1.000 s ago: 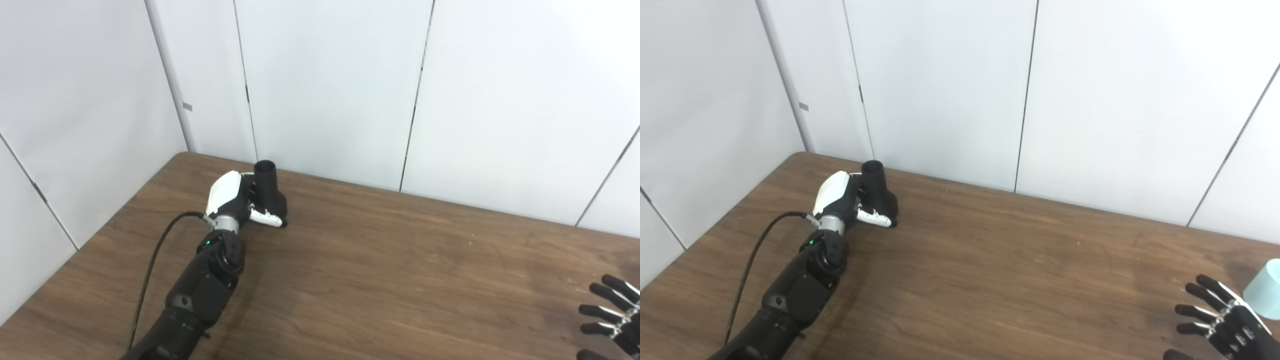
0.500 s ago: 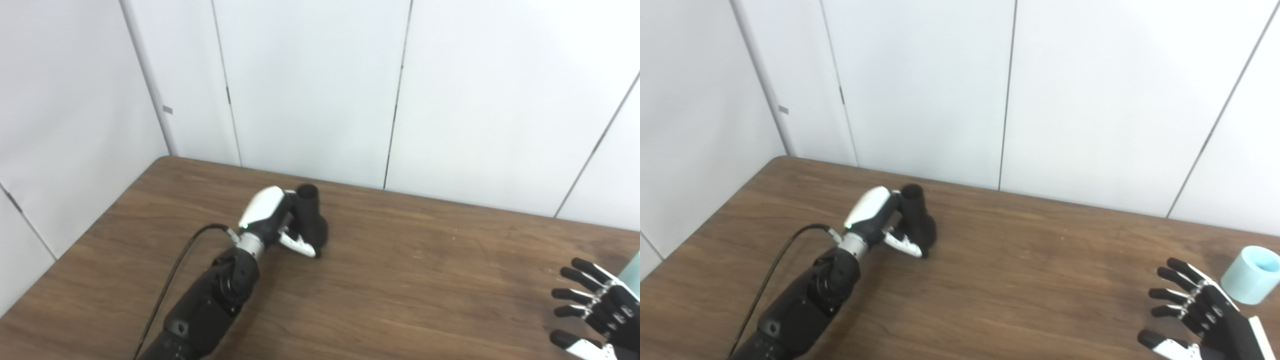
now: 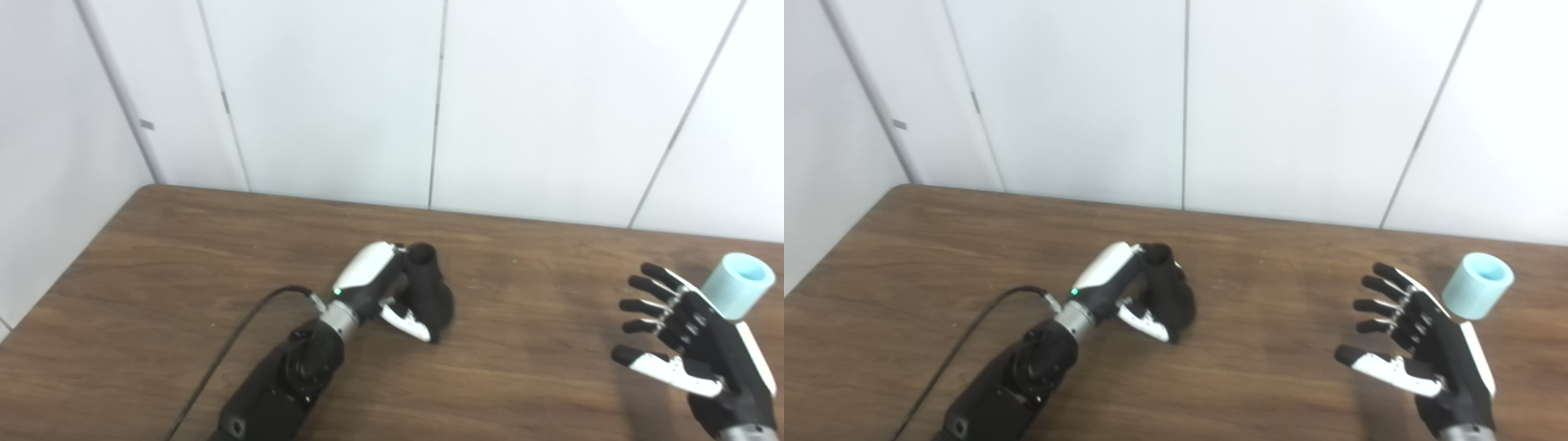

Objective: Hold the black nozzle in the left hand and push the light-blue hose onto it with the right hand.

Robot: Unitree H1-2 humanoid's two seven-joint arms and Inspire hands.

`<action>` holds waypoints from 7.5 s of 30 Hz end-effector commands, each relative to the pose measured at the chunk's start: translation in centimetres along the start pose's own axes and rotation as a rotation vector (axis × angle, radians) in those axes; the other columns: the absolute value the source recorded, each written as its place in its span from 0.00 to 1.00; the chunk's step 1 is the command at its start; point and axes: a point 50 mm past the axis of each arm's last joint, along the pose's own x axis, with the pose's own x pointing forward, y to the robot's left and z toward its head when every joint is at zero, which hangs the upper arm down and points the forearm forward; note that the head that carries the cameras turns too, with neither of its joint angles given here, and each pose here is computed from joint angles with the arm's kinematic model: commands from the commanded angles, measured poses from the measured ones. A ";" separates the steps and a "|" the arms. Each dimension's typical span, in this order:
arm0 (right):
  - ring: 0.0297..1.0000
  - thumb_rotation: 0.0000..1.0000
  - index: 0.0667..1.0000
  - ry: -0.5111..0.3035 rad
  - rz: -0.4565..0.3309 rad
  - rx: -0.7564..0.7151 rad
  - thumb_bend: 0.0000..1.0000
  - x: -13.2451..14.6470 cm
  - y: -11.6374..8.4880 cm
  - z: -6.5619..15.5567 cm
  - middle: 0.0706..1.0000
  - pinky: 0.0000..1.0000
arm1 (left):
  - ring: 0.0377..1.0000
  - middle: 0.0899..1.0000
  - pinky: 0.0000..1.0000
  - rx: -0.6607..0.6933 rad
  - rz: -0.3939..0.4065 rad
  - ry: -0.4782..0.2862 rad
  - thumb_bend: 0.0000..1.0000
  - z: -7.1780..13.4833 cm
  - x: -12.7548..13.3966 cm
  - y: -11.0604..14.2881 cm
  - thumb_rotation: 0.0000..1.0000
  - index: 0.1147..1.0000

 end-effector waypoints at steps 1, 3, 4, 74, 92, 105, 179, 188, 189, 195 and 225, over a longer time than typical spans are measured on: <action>0.66 0.15 0.80 -0.091 -0.002 -0.016 0.78 1.0 0.2 1.9 0.76 0.54 | 0.58 0.43 0.98 0.000 -0.034 -0.108 0.53 2.2 0.7 -0.5 0.00 0.42; 0.66 0.16 0.80 -0.102 0.000 -0.012 0.78 1.1 0.4 1.9 0.76 0.53 | 0.58 0.44 0.98 0.001 -0.074 -0.147 0.53 2.8 0.8 -1.4 0.00 0.41; 0.66 0.16 0.79 -0.106 -0.001 -0.010 0.78 1.2 0.5 1.9 0.76 0.52 | 0.58 0.44 0.98 0.005 -0.092 -0.163 0.53 2.9 0.8 -1.8 0.00 0.41; 0.80 0.17 0.82 0.293 -0.052 -1.051 0.91 19.3 -13.4 16.8 0.85 0.66 | 0.58 0.42 1.00 0.284 -0.287 0.007 0.53 -9.7 -4.3 -2.2 0.00 0.42; 0.83 0.17 0.85 0.392 -0.008 -1.079 0.91 20.6 -13.7 14.7 0.88 0.68 | 0.58 0.41 0.99 0.262 -0.281 -0.008 0.53 -9.7 -4.5 -2.3 0.00 0.43; 0.91 0.20 0.87 0.518 0.055 -1.108 0.97 20.3 -14.5 12.2 0.90 0.83 | 0.58 0.42 0.99 0.259 -0.284 -0.007 0.53 -9.4 -4.6 -2.0 0.00 0.43; 0.41 0.00 0.58 0.348 -0.046 -1.189 0.53 19.2 -13.8 5.5 0.50 0.47 | 0.57 0.43 0.99 0.235 -0.320 -0.013 0.53 -9.5 -5.9 -1.8 0.00 0.42; 0.70 0.00 0.66 0.513 0.054 -1.158 0.76 19.4 -14.0 5.5 0.75 0.58 | 0.57 0.43 0.99 0.235 -0.321 -0.014 0.53 -9.6 -5.8 -1.6 0.00 0.42; 0.71 0.00 0.66 0.525 0.062 -1.154 0.77 19.4 -14.1 5.5 0.76 0.58 | 0.57 0.43 0.99 0.237 -0.322 -0.013 0.53 -9.6 -5.8 -1.6 0.00 0.42; 0.75 0.00 0.69 0.554 0.082 -1.137 0.81 19.5 -14.1 5.5 0.81 0.61 | 0.57 0.42 0.99 0.241 -0.324 -0.011 0.53 -9.6 -5.9 -1.5 0.00 0.42; 0.67 0.00 0.68 0.450 -0.005 -1.163 0.81 19.4 -13.3 5.6 0.71 0.55 | 0.57 0.42 0.99 0.232 -0.324 -0.021 0.53 -9.2 -5.8 -1.8 0.00 0.42</action>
